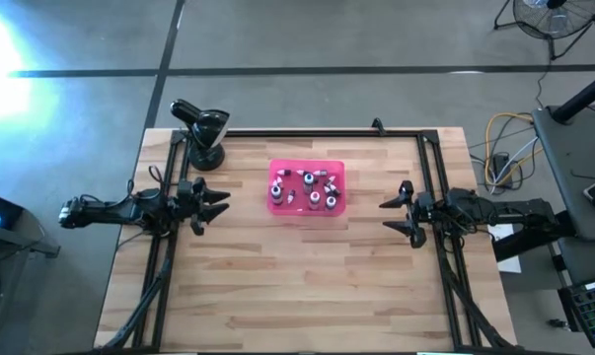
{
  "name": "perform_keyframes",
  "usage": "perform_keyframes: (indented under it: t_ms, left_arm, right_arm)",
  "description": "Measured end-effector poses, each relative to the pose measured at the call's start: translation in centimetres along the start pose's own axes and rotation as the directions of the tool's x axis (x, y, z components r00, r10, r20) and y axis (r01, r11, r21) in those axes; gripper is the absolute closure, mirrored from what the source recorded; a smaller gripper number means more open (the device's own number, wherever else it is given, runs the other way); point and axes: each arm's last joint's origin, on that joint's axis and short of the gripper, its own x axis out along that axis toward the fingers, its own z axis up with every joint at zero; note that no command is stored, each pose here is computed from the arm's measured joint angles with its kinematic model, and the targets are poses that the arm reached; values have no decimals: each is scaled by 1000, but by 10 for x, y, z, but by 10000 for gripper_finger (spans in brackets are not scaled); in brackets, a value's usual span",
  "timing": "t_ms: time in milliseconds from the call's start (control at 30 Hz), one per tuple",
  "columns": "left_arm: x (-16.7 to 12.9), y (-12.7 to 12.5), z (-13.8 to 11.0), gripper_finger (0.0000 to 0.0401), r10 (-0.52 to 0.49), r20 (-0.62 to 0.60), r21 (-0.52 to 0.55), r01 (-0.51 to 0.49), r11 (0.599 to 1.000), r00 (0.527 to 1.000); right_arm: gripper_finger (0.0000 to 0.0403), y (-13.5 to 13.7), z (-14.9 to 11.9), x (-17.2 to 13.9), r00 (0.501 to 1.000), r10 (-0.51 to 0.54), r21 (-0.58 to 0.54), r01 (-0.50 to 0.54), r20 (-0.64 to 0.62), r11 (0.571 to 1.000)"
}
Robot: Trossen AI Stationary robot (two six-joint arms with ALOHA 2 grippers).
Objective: Pick & Place food coloring
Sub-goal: Return to Home Position
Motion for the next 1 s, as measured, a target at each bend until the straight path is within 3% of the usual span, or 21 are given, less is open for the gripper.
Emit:
perform_keyframes:
  t_ms: [1000]
  left_arm:
    - [0,0,0,231,0,0,0,0,1000,1000]
  right_arm:
    - [158,0,0,0,1000,0,0,0,-1,1000]
